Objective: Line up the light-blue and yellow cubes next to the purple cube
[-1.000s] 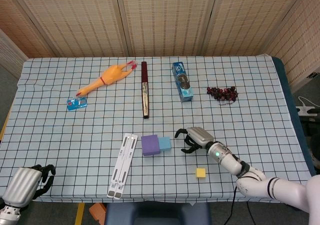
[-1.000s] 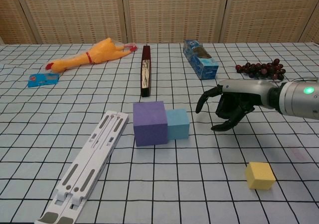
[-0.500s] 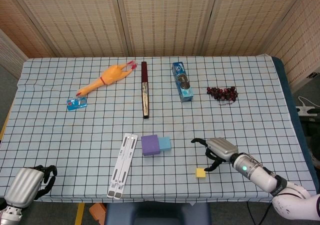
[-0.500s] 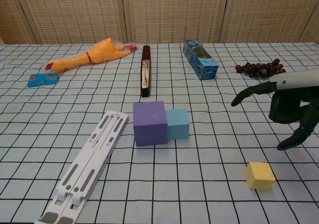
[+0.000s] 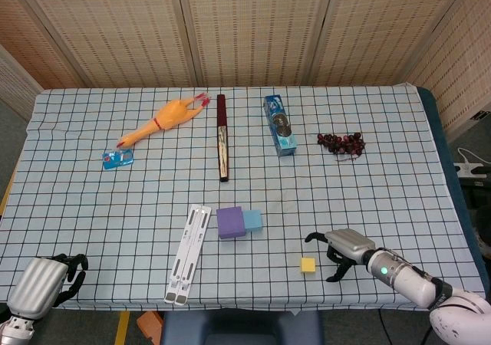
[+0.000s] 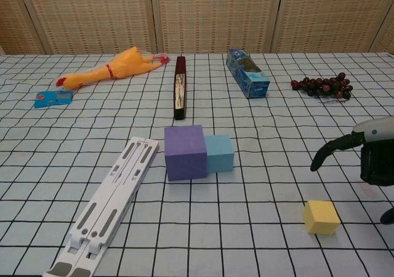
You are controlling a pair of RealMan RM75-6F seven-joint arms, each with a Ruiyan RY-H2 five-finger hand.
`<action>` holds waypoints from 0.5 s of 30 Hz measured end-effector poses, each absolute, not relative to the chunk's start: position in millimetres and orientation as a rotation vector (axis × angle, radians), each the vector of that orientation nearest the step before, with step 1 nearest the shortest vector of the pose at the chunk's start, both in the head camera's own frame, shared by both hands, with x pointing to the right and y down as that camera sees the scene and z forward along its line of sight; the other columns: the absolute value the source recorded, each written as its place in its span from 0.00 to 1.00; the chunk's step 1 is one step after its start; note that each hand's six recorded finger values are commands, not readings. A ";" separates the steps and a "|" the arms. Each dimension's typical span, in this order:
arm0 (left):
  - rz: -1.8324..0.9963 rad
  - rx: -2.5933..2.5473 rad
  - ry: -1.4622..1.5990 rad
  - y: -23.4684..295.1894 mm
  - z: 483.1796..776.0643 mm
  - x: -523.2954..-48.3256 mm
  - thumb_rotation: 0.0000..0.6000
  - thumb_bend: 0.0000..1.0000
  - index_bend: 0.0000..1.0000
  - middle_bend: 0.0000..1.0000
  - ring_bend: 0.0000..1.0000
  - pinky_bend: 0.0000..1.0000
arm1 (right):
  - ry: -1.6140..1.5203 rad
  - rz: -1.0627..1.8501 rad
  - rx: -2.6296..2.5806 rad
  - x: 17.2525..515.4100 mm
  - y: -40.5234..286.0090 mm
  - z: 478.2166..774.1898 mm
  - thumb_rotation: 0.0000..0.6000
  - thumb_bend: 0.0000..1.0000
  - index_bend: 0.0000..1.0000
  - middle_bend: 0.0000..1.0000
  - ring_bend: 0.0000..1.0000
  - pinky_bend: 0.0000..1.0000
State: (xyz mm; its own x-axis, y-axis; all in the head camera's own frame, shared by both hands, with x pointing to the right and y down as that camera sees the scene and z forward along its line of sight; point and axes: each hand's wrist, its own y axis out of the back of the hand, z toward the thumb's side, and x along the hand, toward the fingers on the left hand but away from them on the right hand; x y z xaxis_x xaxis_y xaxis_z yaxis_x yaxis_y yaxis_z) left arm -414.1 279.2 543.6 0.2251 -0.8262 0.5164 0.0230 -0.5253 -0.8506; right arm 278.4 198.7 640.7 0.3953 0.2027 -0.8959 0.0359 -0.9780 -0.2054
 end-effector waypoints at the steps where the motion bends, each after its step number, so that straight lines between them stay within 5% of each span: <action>1: -1.394 -1.730 0.753 279.1 543.3 -414.2 1.00 0.47 0.52 0.69 0.63 0.83 | -0.213 1.642 -2.492 279.4 200.0 641.6 1.00 0.00 0.24 0.90 0.97 1.00; 15: -1.388 -1.694 0.795 276.6 537.9 -417.1 1.00 0.47 0.52 0.69 0.63 0.84 | -0.170 1.712 -2.486 290.5 219.3 655.7 1.00 0.00 0.28 0.90 0.97 1.00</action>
State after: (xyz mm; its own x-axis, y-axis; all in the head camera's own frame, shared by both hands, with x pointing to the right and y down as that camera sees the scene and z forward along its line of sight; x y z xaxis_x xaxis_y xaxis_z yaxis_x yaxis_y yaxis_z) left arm -417.1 276.6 537.9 0.2045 -0.8512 0.4833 0.0137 -0.4912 -0.8709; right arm 290.5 219.3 655.7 0.3546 0.1586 -0.9215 0.0252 -0.9868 -0.1602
